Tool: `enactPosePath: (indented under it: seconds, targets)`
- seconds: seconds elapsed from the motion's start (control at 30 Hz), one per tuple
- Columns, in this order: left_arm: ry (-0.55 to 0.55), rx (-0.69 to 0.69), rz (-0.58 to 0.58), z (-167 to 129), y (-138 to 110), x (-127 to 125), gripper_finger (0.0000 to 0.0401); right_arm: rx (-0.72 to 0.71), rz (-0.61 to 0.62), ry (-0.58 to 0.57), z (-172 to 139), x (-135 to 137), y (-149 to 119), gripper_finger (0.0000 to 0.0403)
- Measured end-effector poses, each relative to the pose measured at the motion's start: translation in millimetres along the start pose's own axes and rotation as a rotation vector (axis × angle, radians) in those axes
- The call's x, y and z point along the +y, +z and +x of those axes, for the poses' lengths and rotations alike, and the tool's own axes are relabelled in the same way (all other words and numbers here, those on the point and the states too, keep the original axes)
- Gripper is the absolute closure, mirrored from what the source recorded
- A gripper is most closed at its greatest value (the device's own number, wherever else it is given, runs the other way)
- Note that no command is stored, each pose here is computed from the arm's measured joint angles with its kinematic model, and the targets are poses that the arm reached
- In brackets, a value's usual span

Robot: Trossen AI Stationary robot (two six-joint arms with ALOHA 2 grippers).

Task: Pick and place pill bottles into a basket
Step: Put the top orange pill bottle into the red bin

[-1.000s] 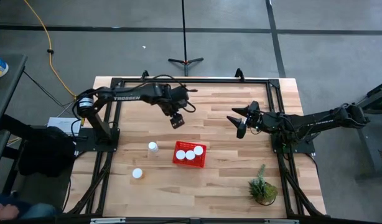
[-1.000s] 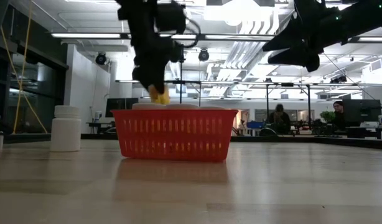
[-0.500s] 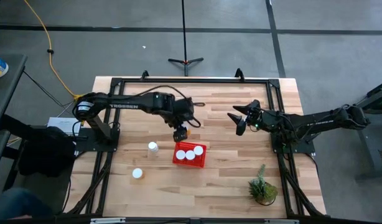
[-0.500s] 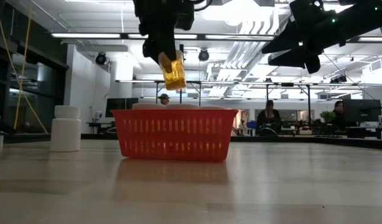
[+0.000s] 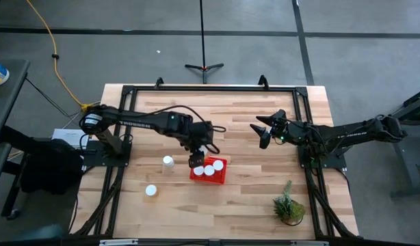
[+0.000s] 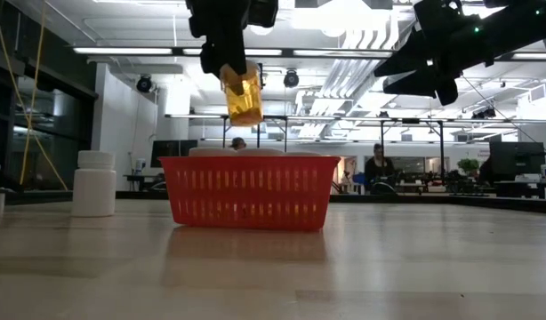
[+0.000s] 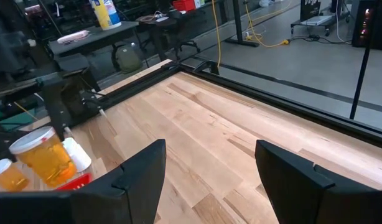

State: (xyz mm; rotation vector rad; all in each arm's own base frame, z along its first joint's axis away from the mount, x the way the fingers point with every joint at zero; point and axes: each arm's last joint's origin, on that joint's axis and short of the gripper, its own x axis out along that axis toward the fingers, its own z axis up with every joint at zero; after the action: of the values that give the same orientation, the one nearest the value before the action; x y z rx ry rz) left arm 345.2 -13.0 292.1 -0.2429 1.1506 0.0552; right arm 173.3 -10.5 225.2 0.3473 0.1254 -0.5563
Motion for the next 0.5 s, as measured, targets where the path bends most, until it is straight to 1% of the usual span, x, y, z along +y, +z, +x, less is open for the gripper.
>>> enactPosePath:
  seconds: [0.1,0.27,0.37,0.5]
  targets:
    - [0.001,0.016,-0.014,2.4,-2.4,-1.0,0.0126,0.001,0.000,0.000,0.0,0.0,-0.1,0.0164]
    - [0.002,0.015,-0.006,2.6,-3.2,-4.3,0.0154,0.004,-0.003,-0.002,0.0,-0.2,-0.5,0.0165]
    - [0.004,0.024,-0.004,6.7,-2.6,-4.6,0.0150,0.006,-0.003,-0.003,0.0,-0.3,-0.6,0.0164]
    - [0.016,0.057,-0.004,15.4,-3.0,-4.2,0.0124,0.006,-0.003,-0.002,0.0,-0.3,-0.6,0.0164]
